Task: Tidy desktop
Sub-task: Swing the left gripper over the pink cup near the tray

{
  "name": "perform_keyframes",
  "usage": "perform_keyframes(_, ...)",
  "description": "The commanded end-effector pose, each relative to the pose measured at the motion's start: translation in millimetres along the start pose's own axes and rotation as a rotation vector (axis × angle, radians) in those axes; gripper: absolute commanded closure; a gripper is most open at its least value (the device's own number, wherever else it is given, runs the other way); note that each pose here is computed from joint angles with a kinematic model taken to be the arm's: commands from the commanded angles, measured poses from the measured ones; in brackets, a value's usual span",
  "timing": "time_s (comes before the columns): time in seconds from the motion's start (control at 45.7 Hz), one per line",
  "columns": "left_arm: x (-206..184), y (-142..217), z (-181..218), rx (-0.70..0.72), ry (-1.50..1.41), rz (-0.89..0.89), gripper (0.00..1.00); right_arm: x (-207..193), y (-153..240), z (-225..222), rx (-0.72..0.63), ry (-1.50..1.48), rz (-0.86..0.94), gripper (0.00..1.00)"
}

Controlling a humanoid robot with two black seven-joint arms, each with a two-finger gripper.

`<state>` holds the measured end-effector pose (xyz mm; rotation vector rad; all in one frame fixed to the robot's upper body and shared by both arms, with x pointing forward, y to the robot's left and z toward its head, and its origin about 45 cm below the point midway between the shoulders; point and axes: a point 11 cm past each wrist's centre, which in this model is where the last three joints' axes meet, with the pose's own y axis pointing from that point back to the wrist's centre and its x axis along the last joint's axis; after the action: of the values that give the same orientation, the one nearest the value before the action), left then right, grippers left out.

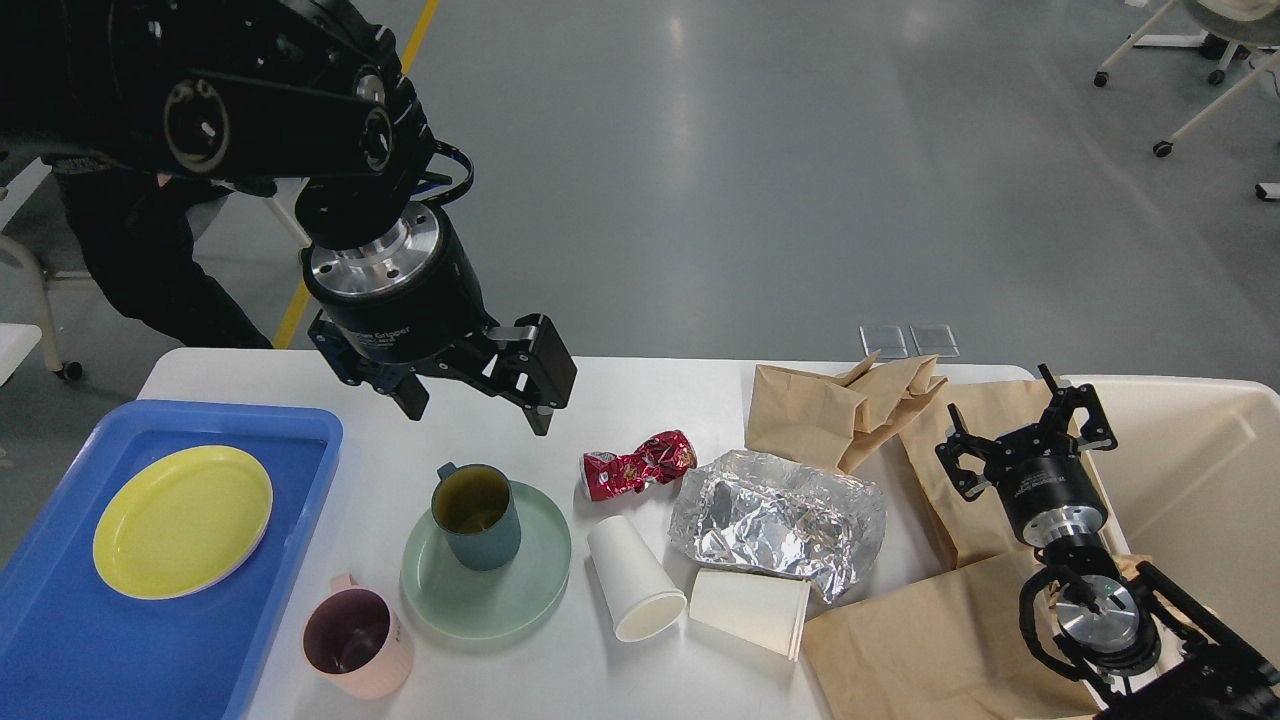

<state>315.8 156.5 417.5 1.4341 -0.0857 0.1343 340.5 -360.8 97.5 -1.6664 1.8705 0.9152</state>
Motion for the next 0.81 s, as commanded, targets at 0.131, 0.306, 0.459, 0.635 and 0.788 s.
perform_keyframes(0.131, -31.8, 25.7, -6.8, -0.017, 0.074, -0.048, 0.01, 0.0, 0.0, 0.0, 0.0, 0.0, 0.0, 0.0)
perform_keyframes(0.306, -24.6, 32.8, -8.8, -0.036, 0.082, -0.037, 0.01, 0.0, 0.0, 0.0, 0.0, 0.0, 0.0, 0.0)
perform_keyframes(0.459, -16.6, 44.2, -28.0, -0.103, 0.156, 0.005, 0.01, 0.0, 0.0, 0.0, 0.0, 0.0, 0.0, 0.0)
perform_keyframes(0.635, -17.8, 39.7, -45.7, -0.096, 0.212, -0.031, 0.01, 0.0, 0.0, 0.0, 0.0, 0.0, 0.0, 0.0)
perform_keyframes(0.788, -27.1, -1.1, -63.6, -0.036, 0.243, -0.162, 0.01, 0.0, 0.0, 0.0, 0.0, 0.0, 0.0, 0.0)
